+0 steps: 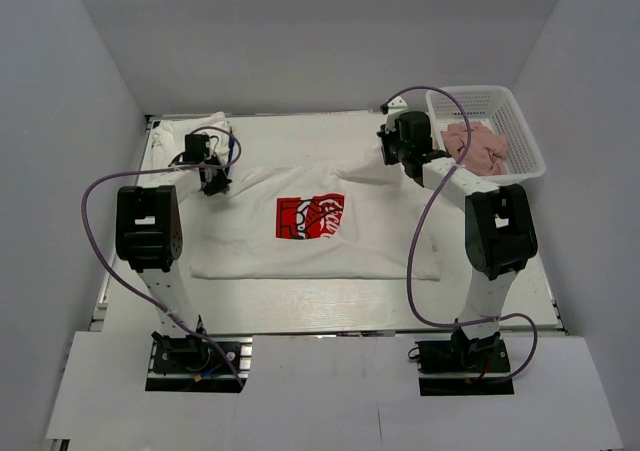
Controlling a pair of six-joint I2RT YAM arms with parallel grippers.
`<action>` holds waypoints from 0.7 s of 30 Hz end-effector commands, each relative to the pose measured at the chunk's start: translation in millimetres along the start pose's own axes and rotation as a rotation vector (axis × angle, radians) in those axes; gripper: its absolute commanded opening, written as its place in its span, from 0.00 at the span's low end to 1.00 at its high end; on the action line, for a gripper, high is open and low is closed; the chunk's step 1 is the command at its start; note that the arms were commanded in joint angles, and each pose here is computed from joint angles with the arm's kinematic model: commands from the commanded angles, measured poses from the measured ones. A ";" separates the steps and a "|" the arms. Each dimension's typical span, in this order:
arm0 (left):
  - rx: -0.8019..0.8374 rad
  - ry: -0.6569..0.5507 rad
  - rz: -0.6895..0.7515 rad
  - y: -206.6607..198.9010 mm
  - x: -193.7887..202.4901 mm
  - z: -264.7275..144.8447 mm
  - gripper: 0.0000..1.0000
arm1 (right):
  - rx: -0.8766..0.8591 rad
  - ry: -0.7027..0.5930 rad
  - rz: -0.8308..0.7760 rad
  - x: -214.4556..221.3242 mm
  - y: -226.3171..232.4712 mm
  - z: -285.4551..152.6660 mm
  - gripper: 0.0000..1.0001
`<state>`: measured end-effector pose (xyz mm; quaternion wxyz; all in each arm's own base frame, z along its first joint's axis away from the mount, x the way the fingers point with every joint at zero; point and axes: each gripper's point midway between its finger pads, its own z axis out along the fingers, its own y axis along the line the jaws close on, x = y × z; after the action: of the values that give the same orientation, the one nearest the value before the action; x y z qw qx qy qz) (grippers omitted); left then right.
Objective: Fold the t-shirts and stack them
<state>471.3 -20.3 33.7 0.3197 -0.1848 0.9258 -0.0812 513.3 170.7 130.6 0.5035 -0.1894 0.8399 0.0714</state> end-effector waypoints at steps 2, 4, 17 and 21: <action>0.067 -0.063 -0.020 -16.6 -13.9 -29.2 0.00 | 0.009 -0.084 0.003 -32.1 -1.8 -15.4 0.00; 0.061 -0.098 -0.007 -17.0 -23.3 -38.3 0.00 | 0.007 -0.084 0.012 -30.5 -1.4 -18.4 0.00; 0.191 -0.037 -0.035 -27.3 35.5 -75.4 0.00 | 0.009 -0.102 0.033 -21.2 2.0 -49.4 0.00; 0.190 0.024 -0.059 -25.1 59.0 -72.6 0.00 | 0.008 -0.093 0.039 -13.6 3.3 -56.5 0.00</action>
<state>394.9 -48.1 49.1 0.3161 -0.1868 0.9186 -0.1460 471.3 158.5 145.1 0.5091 -0.1756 0.8387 0.0805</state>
